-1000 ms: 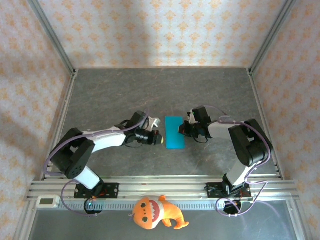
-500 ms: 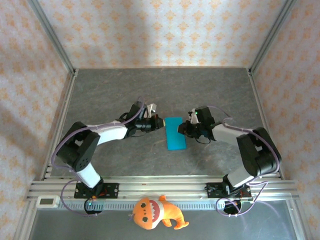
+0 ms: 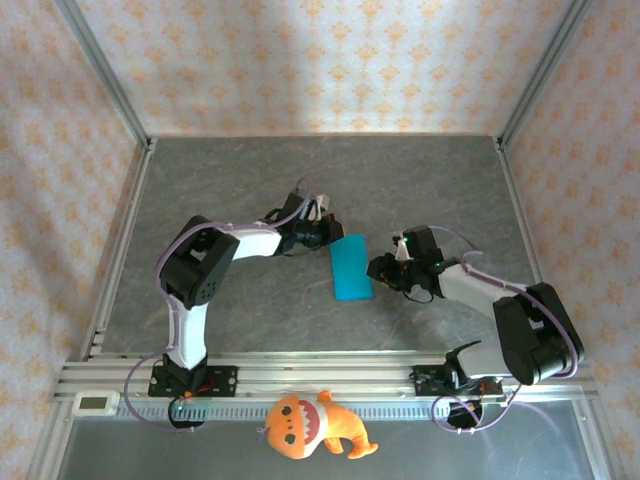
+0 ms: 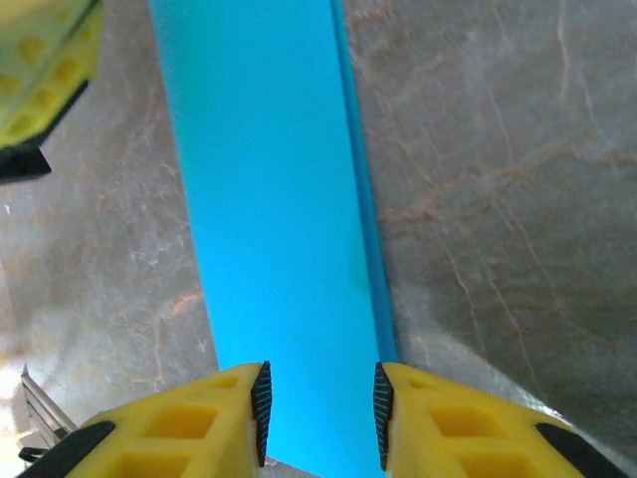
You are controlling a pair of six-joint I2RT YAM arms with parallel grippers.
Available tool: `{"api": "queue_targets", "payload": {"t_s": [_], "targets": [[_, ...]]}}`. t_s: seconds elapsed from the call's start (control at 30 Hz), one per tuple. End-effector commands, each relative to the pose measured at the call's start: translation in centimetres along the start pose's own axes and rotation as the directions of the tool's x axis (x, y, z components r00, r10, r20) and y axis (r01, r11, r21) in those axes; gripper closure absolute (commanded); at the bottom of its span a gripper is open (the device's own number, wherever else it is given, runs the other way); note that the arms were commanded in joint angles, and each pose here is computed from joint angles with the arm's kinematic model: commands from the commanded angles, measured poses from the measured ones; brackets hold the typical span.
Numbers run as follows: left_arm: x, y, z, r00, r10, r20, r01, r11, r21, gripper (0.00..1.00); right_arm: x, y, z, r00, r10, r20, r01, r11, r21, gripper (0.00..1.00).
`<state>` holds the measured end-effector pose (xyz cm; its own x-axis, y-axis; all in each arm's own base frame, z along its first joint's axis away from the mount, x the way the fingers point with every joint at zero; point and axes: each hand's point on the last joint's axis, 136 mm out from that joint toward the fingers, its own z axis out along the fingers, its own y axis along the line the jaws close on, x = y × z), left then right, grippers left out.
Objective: Fold a paper plane with a square sheet of paper (pick it up from the middle)
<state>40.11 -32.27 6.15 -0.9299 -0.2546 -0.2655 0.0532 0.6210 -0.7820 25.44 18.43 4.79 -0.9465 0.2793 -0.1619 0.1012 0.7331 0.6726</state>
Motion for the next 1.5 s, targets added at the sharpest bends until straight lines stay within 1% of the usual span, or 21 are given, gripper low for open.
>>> {"api": "queue_targets", "payload": {"t_s": [0.0, 0.07, 0.13, 0.27, 0.4, 0.5, 0.67, 0.8, 1.0, 1.1, 1.17, 1.3, 1.37, 1.47], "targets": [[0.0, 0.4, 0.7, 1.0, 0.009, -0.026, -0.009, 1.0, -0.02, 0.99, 0.5, -0.2, -0.1, 1.0, 0.021, -0.011, -0.021, 1.0, -0.001, 0.64], [0.3, 1.2, 1.0, 0.999, 0.011, -0.042, -0.012, 0.999, -0.042, 0.99, 0.8, -0.2, 0.0, 0.999, 0.027, -0.023, -0.027, 1.0, -0.012, 0.64], [0.8, 2.1, 1.2, 0.999, 0.003, -0.054, -0.007, 0.998, -0.064, 0.99, 1.2, -0.6, 0.2, 0.997, 0.072, -0.036, -0.072, 0.997, -0.004, 0.63], [1.9, 4.0, 1.5, 0.997, -0.012, -0.072, 0.005, 0.996, -0.09, 1.0, 1.9, -0.6, 0.7, 0.992, 0.087, -0.088, -0.089, 0.996, -0.017, 0.64], [3.0, 5.3, 1.7, 0.995, -0.034, -0.094, 0.026, 0.996, -0.09, 0.99, 2.2, -0.5, 1.0, 0.989, 0.101, -0.11, -0.105, 0.994, -0.028, 0.63], [3.4, 5.9, 1.7, 0.994, -0.034, -0.103, 0.024, 0.995, -0.096, 0.99, 2.3, -0.9, 1.2, 0.988, 0.102, -0.12, -0.104, 0.995, -0.01, 0.62], [3.7, 5.8, 1.8, 0.992, -0.009, -0.123, -0.002, 0.996, -0.086, 0.99, 2.1, 0.3, 1.3, 0.987, 0.093, -0.13, -0.103, 0.992, -0.071, 0.62], [3.7, 5.6, 1.8, 0.991, 0.016, -0.136, -0.027, 0.996, -0.081, 0.99, 1.1, 1.2, 1.5, 0.991, 0.06, -0.121, -0.073, 0.992, -0.103, 0.62], [3.8, 5.5, 2.2, 0.988, 0.029, -0.155, -0.039, 0.997, -0.064, 0.99, -0.5, 1.5, 2.1, 0.991, 0.047, -0.129, -0.063, 0.99, -0.122, 0.65], [3.8, 5.9, 2.1, 0.988, 0.033, -0.153, -0.047, 0.995, -0.089, 0.99, -1.2, 1.5, 2.3, 0.99, 0.034, -0.137, -0.052, 0.99, -0.13, 0.66], [3.8, 5.9, 2.2, 0.987, 0.028, -0.156, -0.042, 0.996, -0.081, 0.99, -1.4, 1.8, 2.3, 0.988, 0.021, -0.154, -0.044, 0.987, -0.152, 0.68], [3.9, 6.0, 2.3, 0.987, 0.032, -0.16, -0.045, 0.996, -0.082, 0.99, -1.9, 1.7, 2.3, 0.988, 0.013, -0.152, -0.038, 0.986, -0.162, 0.72], [4.0, 6.1, 2.4, 0.985, 0.033, -0.167, -0.047, 0.996, -0.081, 0.99, -1.8, 1.7, 2.4, 0.987, 0.003, -0.163, -0.031, 0.985, -0.171, 0.75], [4.2, 6.3, 2.5, 0.984, 0.033, -0.174, -0.047, 0.996, -0.08, 0.99, -1.8, 1.1, 2.6, 0.985, 0.001, -0.175, -0.028, 0.988, -0.155, 0.77]]}}
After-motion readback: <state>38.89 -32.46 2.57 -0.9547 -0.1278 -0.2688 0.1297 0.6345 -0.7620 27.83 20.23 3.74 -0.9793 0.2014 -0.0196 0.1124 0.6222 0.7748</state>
